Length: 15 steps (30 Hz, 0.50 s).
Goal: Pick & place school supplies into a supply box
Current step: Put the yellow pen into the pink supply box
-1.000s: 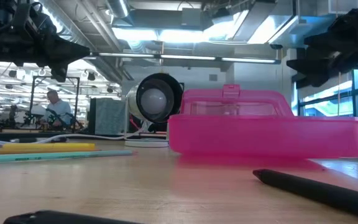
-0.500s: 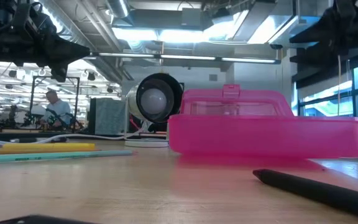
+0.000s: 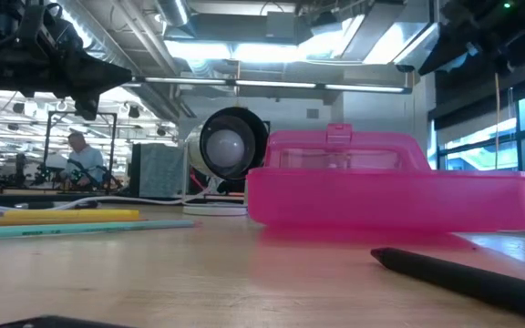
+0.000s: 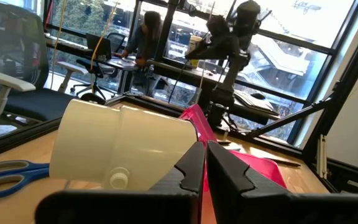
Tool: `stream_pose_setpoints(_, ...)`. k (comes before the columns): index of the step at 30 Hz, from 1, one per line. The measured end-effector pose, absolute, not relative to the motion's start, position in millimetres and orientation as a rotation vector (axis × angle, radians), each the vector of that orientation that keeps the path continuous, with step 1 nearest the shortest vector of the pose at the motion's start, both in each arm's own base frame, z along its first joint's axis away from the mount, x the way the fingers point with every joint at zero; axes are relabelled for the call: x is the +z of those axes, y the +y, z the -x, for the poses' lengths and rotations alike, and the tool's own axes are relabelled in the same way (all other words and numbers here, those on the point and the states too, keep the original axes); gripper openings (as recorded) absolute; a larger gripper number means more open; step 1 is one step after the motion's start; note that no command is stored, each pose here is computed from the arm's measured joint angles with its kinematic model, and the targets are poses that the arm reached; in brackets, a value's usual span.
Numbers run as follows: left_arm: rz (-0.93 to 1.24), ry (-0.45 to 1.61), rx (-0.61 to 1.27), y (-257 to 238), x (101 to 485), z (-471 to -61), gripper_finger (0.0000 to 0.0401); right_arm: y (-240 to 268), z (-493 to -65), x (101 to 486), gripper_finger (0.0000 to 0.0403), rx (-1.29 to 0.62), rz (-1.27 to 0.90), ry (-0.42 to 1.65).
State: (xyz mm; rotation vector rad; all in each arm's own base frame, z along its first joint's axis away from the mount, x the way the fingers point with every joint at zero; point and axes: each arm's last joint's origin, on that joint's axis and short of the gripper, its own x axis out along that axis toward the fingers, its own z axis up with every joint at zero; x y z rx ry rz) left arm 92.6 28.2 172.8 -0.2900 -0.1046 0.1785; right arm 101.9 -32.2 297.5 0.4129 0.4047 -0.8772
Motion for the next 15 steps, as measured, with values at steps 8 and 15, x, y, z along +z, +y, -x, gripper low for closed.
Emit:
stream_pose_setpoints(8, 0.289, -0.105, 0.179, 28.2, 172.9, -92.6, 0.0012, -50.8, -107.7, 318.8, 0.0338, -0.945, -0.466, 0.559)
stream_pose_setpoints(15, 0.244, -0.101, 0.181, 28.2, 172.9, -92.6, 0.0008, -76.8, -111.3, 311.3, 0.0332, -0.996, -0.551, 0.661)
